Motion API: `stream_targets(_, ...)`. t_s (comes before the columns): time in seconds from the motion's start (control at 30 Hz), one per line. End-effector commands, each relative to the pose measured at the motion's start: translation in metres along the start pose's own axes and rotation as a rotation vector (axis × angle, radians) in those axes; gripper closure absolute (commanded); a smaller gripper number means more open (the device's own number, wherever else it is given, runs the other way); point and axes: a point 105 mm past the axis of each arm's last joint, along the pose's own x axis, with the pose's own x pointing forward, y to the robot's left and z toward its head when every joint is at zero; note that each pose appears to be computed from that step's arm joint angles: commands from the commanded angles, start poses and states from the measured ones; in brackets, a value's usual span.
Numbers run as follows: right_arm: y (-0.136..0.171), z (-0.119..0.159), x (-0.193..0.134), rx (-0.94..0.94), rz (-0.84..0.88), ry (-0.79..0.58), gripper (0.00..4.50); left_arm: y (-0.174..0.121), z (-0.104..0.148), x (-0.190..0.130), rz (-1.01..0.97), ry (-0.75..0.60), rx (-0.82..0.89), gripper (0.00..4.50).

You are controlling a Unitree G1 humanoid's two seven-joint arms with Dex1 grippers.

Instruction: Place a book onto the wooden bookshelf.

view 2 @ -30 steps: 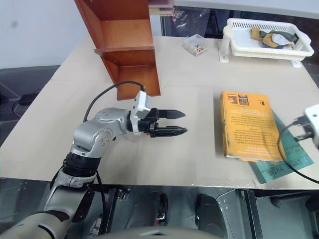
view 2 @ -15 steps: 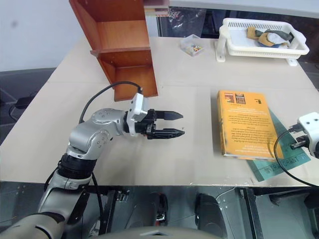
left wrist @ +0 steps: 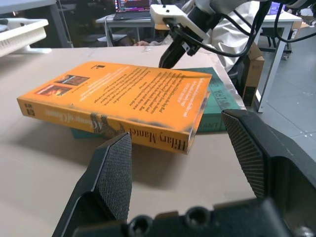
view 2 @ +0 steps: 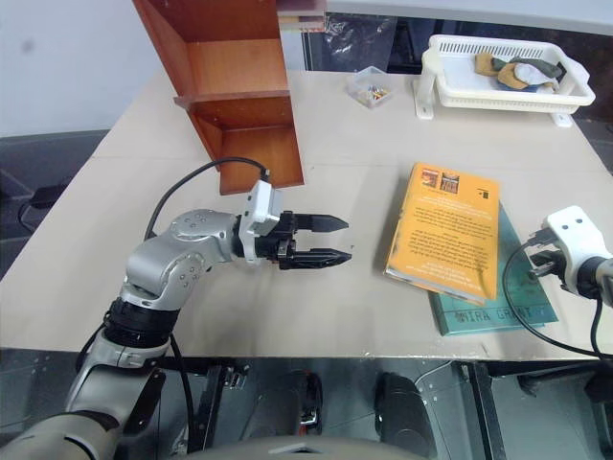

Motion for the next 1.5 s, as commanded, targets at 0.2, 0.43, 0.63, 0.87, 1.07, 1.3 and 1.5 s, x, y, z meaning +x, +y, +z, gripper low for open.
stream_targets(0.2, 0.021, 0.047, -0.099, -0.052, 0.017, -0.392, 2.73, 0.030, 0.001, -0.002, 0.049, -0.017, -0.208, 1.09)
stream_targets(0.43, 0.098, 0.063, -0.156, 0.022, 0.246, -0.693, 0.06, 0.058, 0.002, 0.014, 0.051, -0.009, -0.448, 1.09)
stream_targets(0.63, 0.121, 0.062, -0.158, 0.088, 0.339, -0.723, 0.06, 0.067, 0.005, 0.040, 0.006, -0.011, -0.601, 1.09)
stream_targets(0.87, 0.124, 0.054, -0.157, 0.015, 0.373, -0.631, 0.06, 0.073, -0.002, 0.069, 0.007, 0.033, -0.762, 1.09)
stream_targets(1.07, 0.119, 0.056, -0.160, -0.064, 0.384, -0.573, 0.06, 0.069, -0.003, 0.093, 0.003, 0.029, -0.876, 1.09)
stream_targets(1.3, 0.120, 0.060, -0.160, -0.079, 0.379, -0.572, 0.06, 0.064, -0.008, 0.114, 0.007, -0.005, -0.992, 1.09)
stream_targets(1.5, 0.122, 0.063, -0.160, -0.077, 0.360, -0.591, 0.06, 0.059, -0.010, 0.128, 0.005, -0.013, -1.018, 1.09)
